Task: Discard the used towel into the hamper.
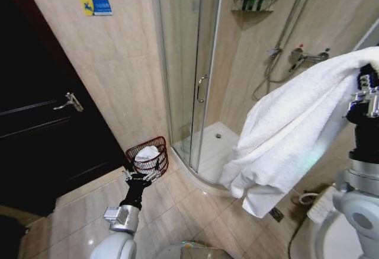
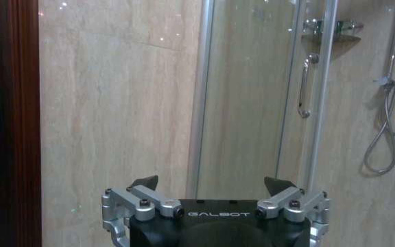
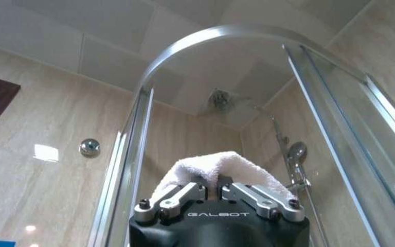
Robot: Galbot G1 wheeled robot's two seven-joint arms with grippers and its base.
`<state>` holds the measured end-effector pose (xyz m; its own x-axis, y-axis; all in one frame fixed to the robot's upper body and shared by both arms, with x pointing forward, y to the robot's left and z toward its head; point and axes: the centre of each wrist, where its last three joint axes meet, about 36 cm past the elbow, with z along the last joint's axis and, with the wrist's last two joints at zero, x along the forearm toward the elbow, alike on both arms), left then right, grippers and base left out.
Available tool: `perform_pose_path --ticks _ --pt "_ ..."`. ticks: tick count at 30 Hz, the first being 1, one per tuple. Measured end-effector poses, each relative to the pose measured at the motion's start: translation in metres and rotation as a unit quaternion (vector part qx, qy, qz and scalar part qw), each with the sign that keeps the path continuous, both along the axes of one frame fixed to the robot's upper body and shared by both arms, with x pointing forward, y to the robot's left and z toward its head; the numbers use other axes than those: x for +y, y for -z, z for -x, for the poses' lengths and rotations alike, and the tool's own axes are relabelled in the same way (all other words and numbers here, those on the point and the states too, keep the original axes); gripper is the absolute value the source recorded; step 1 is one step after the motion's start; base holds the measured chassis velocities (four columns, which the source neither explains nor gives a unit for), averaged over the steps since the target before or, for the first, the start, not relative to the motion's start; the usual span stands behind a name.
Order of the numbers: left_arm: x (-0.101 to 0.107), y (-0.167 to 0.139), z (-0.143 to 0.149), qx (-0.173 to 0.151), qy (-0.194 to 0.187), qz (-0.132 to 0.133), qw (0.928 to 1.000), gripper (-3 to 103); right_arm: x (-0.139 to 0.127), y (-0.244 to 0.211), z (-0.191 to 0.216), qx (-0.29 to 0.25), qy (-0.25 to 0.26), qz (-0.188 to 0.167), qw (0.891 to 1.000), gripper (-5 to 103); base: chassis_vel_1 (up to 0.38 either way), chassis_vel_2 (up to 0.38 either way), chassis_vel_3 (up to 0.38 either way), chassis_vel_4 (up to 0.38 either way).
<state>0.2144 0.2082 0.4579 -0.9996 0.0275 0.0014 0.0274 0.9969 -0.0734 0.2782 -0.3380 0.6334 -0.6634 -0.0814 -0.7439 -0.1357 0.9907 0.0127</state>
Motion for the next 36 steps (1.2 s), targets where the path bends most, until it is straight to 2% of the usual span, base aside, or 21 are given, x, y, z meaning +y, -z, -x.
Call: perform_pose_path --ticks 12,29,36 --pt "0.0000 0.0000 0.0000 0.000 0.000 0.000 1.0000 100 0.0004 0.0000 -0.0003 0.001 -0.001 0.001 1.000 8 0.092 0.064 -0.073 -0.073" --pt "0.0002 0.0000 0.0000 0.000 0.000 0.000 1.0000 100 0.0030 0.0012 -0.0016 0.003 -0.005 -0.006 1.000 8 0.218 0.231 -0.230 -0.224" --pt "0.0000 0.0000 0.0000 0.000 0.000 0.000 1.0000 100 0.0045 0.0023 -0.0023 0.004 -0.008 -0.006 1.000 8 0.003 0.005 0.011 0.025"
